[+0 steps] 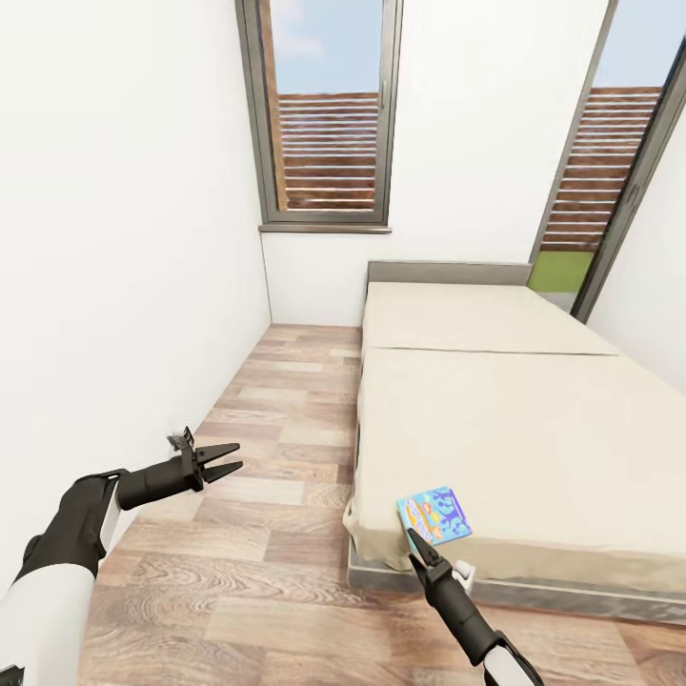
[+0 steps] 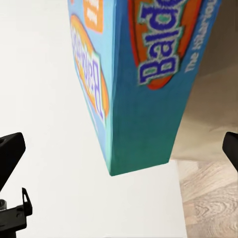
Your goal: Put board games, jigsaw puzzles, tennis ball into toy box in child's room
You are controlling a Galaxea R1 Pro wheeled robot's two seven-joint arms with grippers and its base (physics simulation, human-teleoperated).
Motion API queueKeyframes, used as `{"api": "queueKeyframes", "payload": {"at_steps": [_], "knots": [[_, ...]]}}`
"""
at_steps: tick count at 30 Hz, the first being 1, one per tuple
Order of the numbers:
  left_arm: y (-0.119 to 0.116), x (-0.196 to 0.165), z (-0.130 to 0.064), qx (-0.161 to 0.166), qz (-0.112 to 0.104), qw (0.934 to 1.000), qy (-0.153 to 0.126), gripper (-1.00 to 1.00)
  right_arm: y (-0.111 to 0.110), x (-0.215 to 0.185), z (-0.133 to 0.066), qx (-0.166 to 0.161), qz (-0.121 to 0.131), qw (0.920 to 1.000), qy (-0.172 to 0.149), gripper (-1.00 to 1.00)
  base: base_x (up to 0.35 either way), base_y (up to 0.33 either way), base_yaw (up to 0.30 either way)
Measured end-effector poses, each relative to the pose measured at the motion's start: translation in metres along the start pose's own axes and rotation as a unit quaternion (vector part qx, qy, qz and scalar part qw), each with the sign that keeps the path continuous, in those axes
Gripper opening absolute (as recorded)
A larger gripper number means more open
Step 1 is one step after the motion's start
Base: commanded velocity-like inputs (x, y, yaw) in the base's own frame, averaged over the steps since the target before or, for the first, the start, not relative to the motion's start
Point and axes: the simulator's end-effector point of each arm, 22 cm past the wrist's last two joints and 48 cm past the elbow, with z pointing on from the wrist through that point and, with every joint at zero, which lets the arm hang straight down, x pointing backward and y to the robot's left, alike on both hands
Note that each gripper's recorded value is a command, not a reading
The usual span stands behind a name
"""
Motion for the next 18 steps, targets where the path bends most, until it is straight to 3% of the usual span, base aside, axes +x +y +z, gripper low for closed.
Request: {"api": "queueKeyframes", "payload": {"at_steps": [18], "knots": [[0.0002, 0.0000, 0.0000, 0.000, 0.000, 1.0000, 0.000, 1.00, 0.0001, -0.0024, -0.0004, -0.001, 0.001, 1.0000, -0.003, 1.00, 0.020, 0.000, 0.000]]}}
